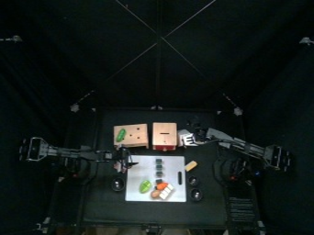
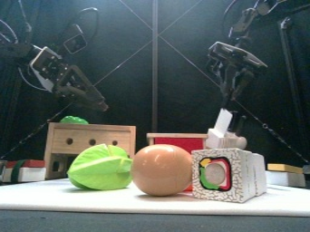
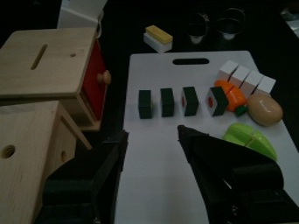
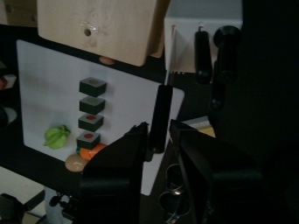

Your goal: Put cleaver back into holder

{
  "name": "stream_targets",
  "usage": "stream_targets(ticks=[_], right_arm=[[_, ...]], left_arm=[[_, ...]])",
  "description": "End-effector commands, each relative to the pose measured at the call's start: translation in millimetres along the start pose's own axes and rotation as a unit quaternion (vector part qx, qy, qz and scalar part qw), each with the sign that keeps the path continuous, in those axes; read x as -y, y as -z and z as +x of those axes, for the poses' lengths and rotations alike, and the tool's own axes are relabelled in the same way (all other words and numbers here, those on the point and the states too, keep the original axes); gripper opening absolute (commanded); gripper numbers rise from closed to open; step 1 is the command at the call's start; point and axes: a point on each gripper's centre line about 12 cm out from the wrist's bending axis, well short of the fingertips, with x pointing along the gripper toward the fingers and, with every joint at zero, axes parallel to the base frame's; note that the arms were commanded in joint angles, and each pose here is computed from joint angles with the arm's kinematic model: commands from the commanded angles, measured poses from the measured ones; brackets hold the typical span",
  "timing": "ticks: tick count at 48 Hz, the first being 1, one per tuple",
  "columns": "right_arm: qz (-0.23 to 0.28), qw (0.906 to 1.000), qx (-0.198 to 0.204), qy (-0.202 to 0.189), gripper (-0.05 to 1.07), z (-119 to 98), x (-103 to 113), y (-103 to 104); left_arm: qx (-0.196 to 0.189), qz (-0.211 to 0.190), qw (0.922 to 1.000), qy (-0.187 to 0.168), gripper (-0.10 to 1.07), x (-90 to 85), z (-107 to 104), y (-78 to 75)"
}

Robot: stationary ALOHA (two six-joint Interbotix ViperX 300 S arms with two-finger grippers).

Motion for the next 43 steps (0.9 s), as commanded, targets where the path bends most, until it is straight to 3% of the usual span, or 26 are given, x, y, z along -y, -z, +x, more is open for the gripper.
stream_targets(ticks=[1,15,43], right_arm=[[0.003,0.9996,0.018,-0.020,0.80,-11,-2,-4],[0.005,0.9987,0.031,-0.041,0.80,-18,-4,-4],[0.001,0.9986,0.026,-0.047,0.80,-15,8,11]], left_arm=[[0.010,0.001,0.9999,0.000,0.86,-0.2,0,-6.4],[0.009,0.001,1.0000,0.000,0.87,-0.2,0,-6.2],[0.006,0.002,1.0000,0.001,0.87,0.3,0,-5.5]])
